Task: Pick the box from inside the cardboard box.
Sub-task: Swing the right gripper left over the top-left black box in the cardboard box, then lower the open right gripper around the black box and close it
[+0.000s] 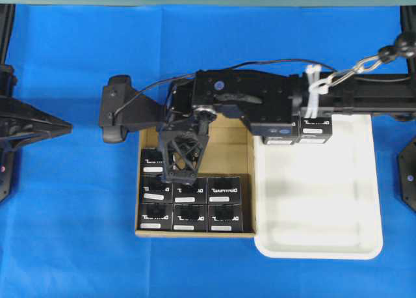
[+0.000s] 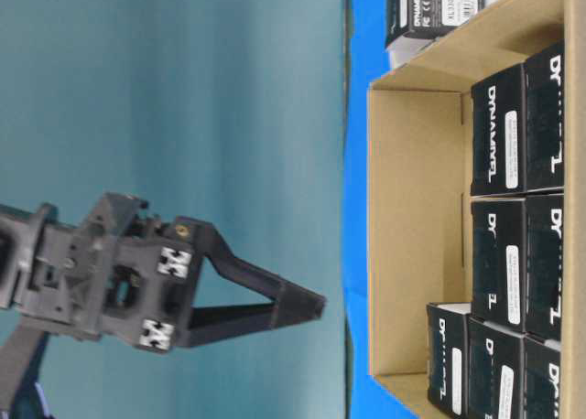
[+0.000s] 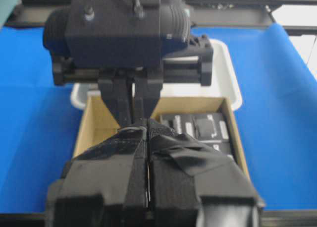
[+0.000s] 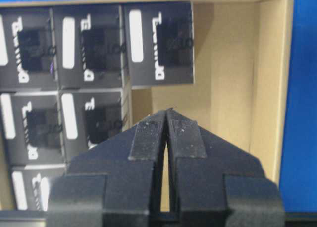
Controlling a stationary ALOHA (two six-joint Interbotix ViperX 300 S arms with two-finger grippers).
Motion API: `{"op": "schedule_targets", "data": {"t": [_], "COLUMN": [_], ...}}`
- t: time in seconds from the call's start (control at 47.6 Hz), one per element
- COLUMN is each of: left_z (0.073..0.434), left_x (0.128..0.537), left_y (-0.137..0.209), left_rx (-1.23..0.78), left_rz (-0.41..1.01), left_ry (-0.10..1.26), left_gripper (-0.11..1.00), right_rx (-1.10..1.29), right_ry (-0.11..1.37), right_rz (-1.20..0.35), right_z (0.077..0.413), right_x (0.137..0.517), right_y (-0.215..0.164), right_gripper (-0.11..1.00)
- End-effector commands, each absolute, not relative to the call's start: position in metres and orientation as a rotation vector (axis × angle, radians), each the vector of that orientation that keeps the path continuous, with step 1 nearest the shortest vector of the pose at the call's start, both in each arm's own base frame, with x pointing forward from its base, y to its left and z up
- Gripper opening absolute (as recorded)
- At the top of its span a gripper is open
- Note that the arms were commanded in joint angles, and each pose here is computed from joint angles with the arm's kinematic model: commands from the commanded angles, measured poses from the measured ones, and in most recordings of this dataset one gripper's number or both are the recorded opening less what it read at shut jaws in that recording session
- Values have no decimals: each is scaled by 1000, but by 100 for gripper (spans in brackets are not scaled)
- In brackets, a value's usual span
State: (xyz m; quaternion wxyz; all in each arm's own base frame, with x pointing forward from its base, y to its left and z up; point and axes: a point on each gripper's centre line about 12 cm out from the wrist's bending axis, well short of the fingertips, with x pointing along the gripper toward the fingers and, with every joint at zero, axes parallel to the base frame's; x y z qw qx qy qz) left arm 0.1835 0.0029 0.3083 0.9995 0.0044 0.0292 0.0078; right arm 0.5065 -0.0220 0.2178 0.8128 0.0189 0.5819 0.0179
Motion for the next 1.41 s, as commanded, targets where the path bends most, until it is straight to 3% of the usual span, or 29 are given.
{"op": "schedule_targets", "data": {"t": [0.0, 0.147, 0.336, 0.441, 0.841, 1.387], "left_z": [324, 325, 323, 324, 324, 324], "left_x": [181, 178, 179, 179, 179, 179], "left_y": [3, 3, 3, 3, 3, 3], "left_rx": [12, 12, 10, 9, 6, 6], "left_rz": [17, 18, 18, 16, 18, 18], "left_ry": [23, 31, 37, 35, 37, 38], "left_gripper": [-6, -6, -6, -6, -6, -6], "right_rx": [29, 10, 8, 8, 13, 19], "right_ry": [1226, 1231, 1244, 1234, 1249, 1236], "right_rz": [51, 83, 89, 87, 80, 69], "right_z": [218, 211, 197, 190, 153, 151], "right_x": [511, 515, 520, 524, 533, 537], "right_y": [-20, -19, -19, -18, -20, -26], "right_gripper": [13, 30, 82, 99, 98, 98]}}
